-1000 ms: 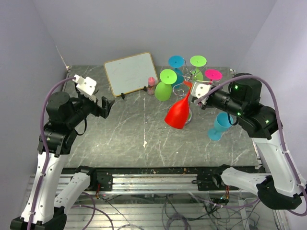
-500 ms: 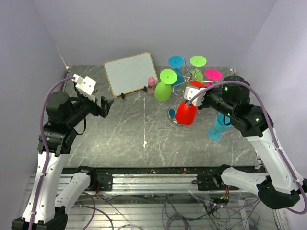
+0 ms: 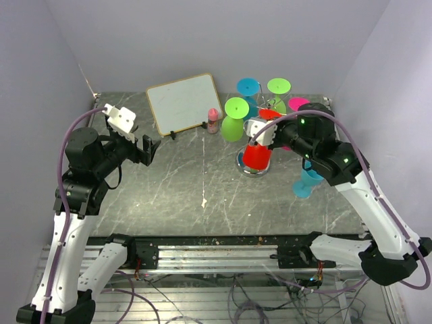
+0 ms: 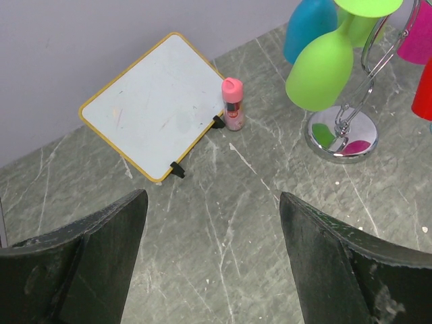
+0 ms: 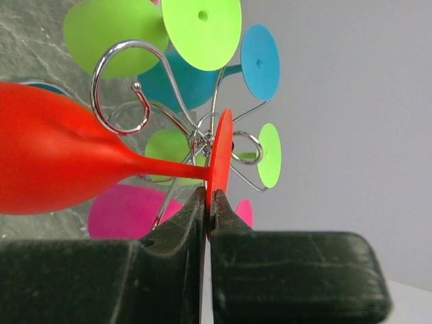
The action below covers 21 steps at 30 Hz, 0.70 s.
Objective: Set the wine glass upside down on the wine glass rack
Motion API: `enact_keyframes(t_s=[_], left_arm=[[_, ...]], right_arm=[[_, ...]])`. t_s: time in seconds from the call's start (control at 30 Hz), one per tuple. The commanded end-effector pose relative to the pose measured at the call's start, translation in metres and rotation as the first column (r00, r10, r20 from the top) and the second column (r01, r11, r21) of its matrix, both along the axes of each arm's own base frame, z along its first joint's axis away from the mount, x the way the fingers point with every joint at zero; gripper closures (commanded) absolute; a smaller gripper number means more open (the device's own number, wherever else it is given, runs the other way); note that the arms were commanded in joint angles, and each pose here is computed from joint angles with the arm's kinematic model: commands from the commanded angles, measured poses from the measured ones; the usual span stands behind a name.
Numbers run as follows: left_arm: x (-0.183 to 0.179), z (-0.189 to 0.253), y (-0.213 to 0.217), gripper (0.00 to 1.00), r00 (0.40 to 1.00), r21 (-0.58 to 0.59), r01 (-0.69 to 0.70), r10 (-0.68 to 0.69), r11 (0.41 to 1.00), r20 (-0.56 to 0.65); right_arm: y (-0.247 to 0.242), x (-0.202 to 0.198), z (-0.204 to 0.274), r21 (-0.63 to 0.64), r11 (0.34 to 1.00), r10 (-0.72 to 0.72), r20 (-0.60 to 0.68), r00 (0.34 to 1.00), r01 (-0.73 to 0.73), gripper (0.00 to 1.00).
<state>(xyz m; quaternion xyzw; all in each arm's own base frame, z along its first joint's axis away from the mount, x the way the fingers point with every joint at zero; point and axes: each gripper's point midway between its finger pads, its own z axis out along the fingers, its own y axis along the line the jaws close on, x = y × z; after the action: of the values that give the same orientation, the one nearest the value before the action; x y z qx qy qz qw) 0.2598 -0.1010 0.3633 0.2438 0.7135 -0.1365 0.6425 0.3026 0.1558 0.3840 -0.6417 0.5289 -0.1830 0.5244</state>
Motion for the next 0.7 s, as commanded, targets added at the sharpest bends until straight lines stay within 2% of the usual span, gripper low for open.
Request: enact_keyframes(t_s=[0.0, 0.67], left_arm=[[0.001, 0.011, -0.002, 0.11, 0.999, -0.004, 0.022, -0.022, 1.0, 0.044], [0.0, 0.011, -0.004, 0.11, 0.998, 0.004, 0.034, -0.034, 0.999, 0.046]], right_arm=[[0.005, 0.01, 0.004, -0.013, 1.0, -0.027, 0.053, 0.998, 0.028, 1.0], [0.034, 0.022, -0.015, -0.055, 0.998, -0.018, 0.071, 0.997, 0.022, 1.0]])
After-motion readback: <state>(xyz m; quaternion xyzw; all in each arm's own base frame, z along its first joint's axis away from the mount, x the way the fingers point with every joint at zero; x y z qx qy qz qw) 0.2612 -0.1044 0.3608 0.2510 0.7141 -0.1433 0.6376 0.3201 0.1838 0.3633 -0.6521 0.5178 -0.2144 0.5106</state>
